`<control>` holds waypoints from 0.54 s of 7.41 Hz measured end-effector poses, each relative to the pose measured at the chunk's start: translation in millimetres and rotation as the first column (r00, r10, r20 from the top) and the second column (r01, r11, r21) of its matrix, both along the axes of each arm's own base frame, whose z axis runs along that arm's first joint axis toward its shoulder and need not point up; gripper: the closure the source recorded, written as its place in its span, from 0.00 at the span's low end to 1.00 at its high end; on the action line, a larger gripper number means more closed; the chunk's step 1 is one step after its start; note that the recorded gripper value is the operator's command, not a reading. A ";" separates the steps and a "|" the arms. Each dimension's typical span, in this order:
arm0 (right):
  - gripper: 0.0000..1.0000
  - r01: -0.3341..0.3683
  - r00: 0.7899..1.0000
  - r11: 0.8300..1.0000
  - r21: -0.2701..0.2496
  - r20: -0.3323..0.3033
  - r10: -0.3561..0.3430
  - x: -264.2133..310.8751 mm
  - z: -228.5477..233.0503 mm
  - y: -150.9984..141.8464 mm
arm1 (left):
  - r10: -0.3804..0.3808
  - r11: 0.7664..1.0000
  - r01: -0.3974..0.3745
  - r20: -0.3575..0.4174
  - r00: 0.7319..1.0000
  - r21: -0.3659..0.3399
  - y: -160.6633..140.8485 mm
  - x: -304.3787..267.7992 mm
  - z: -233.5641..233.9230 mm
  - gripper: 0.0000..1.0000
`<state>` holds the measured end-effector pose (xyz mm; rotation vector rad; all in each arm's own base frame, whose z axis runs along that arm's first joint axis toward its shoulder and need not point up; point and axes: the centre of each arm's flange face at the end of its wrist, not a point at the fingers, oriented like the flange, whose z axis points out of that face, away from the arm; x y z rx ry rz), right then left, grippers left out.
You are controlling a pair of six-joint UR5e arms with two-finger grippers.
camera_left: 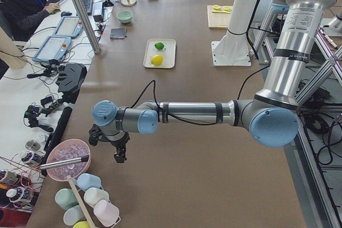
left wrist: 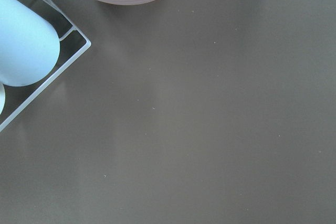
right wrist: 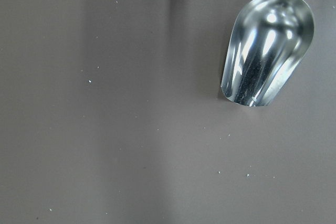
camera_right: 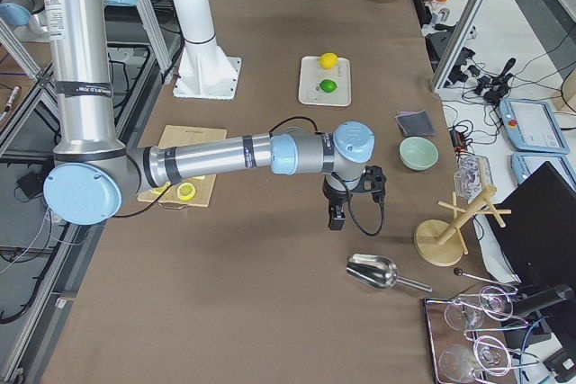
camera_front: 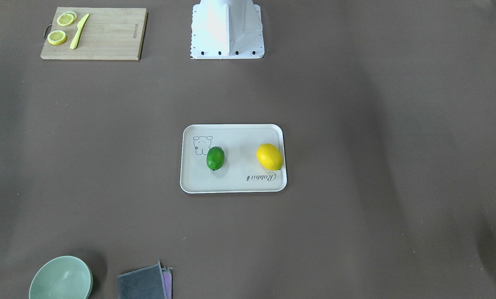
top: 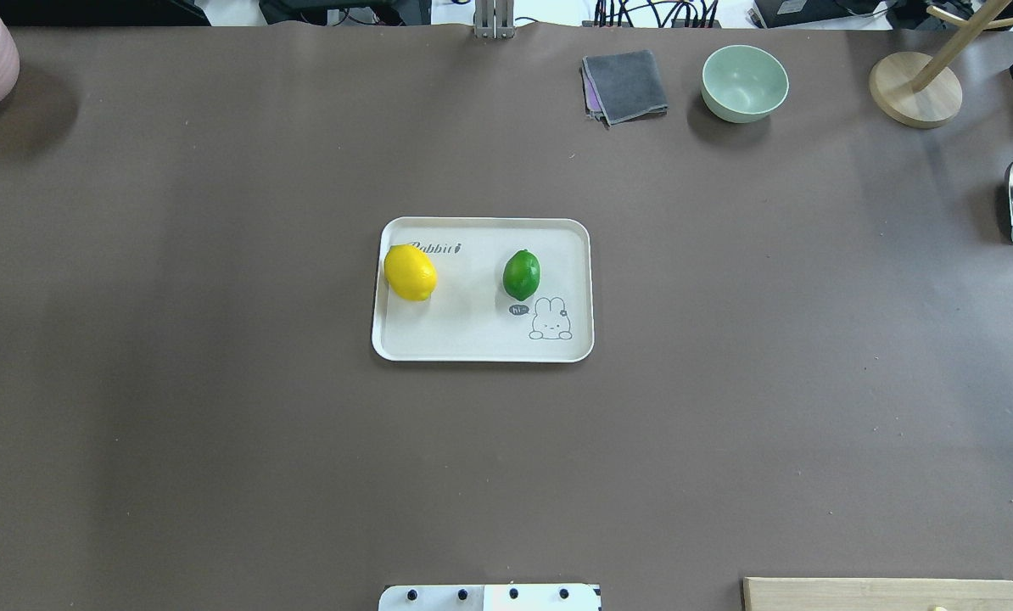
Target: Place all lemons on tray
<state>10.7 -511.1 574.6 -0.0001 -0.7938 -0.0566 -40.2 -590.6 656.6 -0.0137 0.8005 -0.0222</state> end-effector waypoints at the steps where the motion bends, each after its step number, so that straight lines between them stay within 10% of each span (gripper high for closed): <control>1: 0.00 0.000 1.000 1.000 0.000 0.000 0.000 0.0 -0.1 0.1 | -0.010 1.000 0.010 0.001 1.000 -0.009 2.0 -1.7 1.9 0.02; 4: 0.00 0.000 1.000 1.000 0.001 0.001 0.000 0.0 -0.7 0.1 | -0.021 1.000 0.021 -0.002 1.000 0.006 0.5 -0.9 -7.6 0.01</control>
